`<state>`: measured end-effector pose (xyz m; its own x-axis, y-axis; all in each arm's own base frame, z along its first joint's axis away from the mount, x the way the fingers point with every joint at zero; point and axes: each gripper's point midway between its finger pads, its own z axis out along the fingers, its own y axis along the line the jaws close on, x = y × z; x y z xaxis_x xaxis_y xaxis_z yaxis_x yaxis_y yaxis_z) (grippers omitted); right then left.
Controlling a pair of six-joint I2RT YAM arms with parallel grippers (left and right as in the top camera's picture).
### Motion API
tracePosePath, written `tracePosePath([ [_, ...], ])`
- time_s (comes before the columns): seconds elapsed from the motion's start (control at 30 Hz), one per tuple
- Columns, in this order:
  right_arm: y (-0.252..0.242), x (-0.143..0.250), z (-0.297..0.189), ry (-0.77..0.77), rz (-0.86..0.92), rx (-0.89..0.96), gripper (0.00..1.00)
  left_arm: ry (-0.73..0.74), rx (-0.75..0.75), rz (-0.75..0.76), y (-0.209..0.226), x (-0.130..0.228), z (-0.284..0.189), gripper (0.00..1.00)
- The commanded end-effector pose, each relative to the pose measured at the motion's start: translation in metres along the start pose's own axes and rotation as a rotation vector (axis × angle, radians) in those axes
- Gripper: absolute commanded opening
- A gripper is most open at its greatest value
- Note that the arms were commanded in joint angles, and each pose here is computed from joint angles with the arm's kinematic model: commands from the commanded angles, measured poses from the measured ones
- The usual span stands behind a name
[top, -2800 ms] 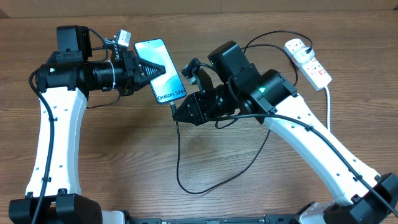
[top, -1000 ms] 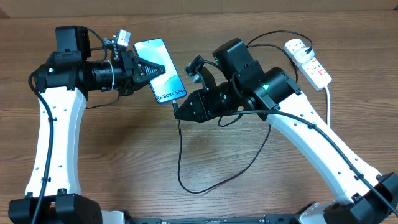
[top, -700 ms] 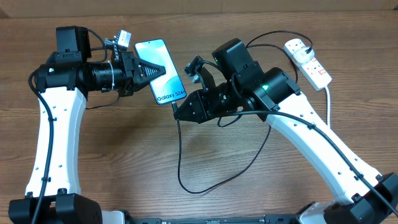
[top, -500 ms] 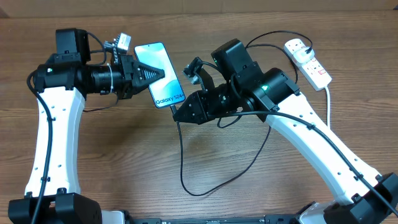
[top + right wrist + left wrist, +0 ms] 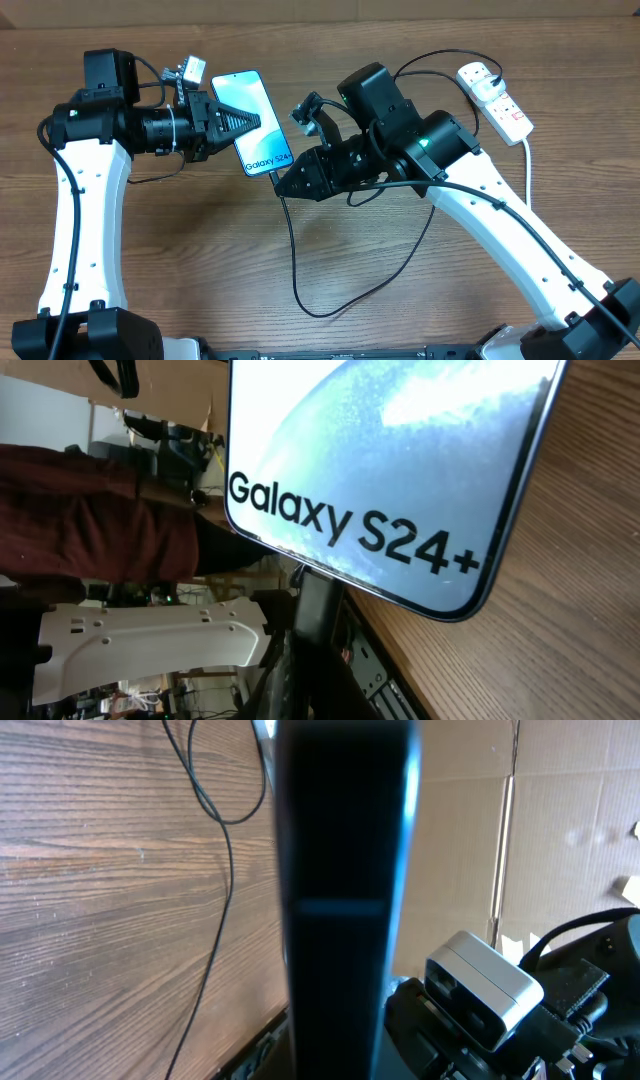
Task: Plug charger to phone and switch on socket
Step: 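Push the plug into the phone's bottom port with the right gripper, then lower the phone onto the table and open both grippers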
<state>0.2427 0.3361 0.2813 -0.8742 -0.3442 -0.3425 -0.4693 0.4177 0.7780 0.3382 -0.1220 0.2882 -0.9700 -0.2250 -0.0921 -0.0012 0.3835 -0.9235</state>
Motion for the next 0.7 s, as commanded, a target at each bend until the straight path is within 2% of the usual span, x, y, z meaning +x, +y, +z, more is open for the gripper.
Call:
tracePosePath([
  [0.0,0.001,-0.027,-0.004,-0.086,-0.078,0.011,0.04,0.074,0.093,0.02,-0.021,0.018,0.007,0.04],
  [0.3,-0.002,-0.029,-0.005,-0.091,-0.07,0.014,0.06,0.046,0.0,0.017,-0.006,0.013,0.008,0.04],
  [0.33,-0.002,-0.029,-0.006,-0.092,-0.068,0.015,0.1,0.045,0.001,0.02,-0.006,0.012,0.008,0.04],
  [0.37,-0.002,-0.029,-0.006,-0.092,-0.069,0.015,0.2,0.044,0.001,0.021,-0.006,0.012,0.008,0.04],
  [0.4,-0.002,-0.029,-0.006,-0.092,-0.069,0.015,0.42,0.044,0.001,0.022,-0.005,0.012,0.009,0.04],
  [0.43,-0.002,-0.029,-0.006,-0.092,-0.069,0.015,0.55,0.044,0.001,0.021,-0.005,0.011,0.009,0.04],
  [0.53,-0.003,-0.029,-0.006,-0.091,-0.064,0.017,0.88,0.028,-0.039,0.008,0.006,0.003,0.012,0.04],
  [0.67,-0.014,-0.032,-0.015,-0.103,-0.031,0.035,0.96,0.026,-0.087,-0.009,0.027,-0.009,0.02,0.04],
])
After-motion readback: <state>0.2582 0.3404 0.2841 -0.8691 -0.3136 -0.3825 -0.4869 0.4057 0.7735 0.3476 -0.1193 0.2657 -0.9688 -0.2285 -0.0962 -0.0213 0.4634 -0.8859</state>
